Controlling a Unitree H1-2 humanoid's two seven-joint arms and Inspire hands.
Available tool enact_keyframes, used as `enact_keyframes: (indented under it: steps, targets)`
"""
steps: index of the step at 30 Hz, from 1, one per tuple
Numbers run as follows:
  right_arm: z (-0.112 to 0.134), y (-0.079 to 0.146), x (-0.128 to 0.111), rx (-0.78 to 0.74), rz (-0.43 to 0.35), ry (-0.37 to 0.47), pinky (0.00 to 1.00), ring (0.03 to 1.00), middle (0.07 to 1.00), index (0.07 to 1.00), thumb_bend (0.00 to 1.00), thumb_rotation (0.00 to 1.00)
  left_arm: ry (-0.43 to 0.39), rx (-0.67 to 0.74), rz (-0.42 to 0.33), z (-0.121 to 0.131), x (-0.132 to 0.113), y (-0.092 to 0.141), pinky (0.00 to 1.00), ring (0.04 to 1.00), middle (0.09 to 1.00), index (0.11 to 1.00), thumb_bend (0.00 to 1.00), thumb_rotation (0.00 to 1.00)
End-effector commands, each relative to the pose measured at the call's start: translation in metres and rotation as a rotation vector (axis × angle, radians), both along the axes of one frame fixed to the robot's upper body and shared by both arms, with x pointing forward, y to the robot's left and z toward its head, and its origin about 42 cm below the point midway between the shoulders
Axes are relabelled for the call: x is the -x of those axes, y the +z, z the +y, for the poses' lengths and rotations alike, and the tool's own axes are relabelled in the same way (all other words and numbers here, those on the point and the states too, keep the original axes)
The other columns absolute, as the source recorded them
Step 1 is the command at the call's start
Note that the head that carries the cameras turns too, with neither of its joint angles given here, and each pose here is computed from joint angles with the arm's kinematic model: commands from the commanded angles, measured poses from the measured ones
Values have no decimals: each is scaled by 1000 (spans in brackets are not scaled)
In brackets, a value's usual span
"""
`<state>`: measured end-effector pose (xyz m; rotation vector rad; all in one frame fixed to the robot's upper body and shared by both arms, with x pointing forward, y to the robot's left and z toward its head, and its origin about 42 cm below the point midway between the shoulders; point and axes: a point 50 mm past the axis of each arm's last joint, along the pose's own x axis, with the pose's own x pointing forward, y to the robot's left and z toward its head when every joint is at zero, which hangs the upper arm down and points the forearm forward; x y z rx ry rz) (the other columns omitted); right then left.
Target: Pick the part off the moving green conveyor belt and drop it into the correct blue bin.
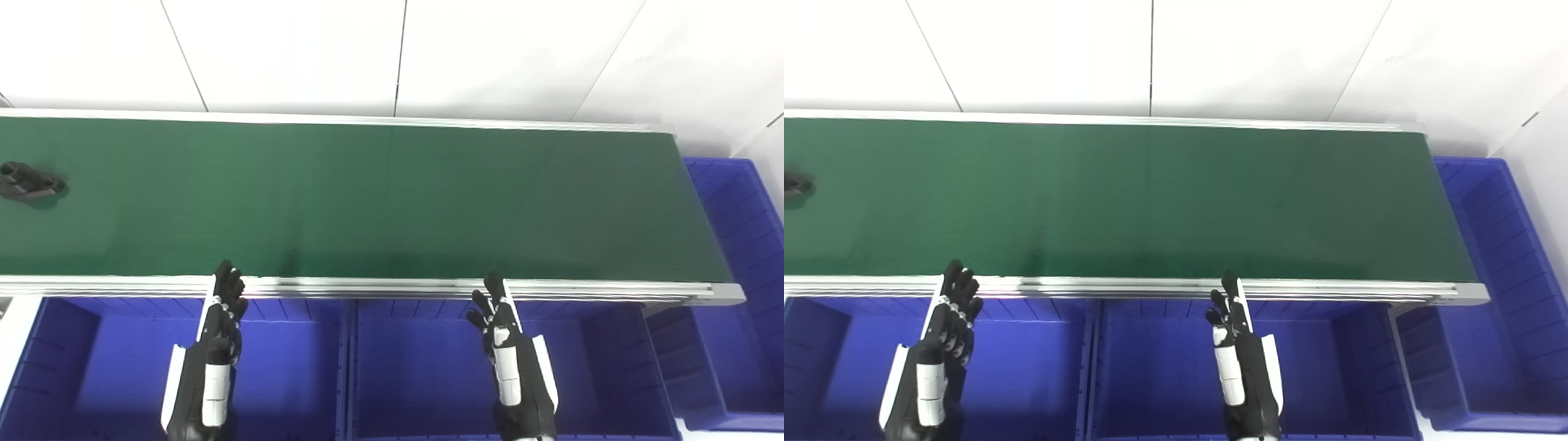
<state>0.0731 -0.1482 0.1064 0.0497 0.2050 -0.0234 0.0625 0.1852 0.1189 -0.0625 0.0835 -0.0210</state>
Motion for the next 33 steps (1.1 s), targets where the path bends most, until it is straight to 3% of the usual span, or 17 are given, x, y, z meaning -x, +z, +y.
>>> enact_keyframes:
  steps: [1,33]
  targets:
    - [6,12,-4,-39,-33,-10,917,969,1000,1000,765,1000,-11,13,-40,0,-3,9,1000,1000,1000,1000,657,997]
    - [3,11,-2,-19,-42,25,901,959,1000,1000,788,1000,-4,11,-35,-4,3,14,1000,1000,1000,1000,683,1000]
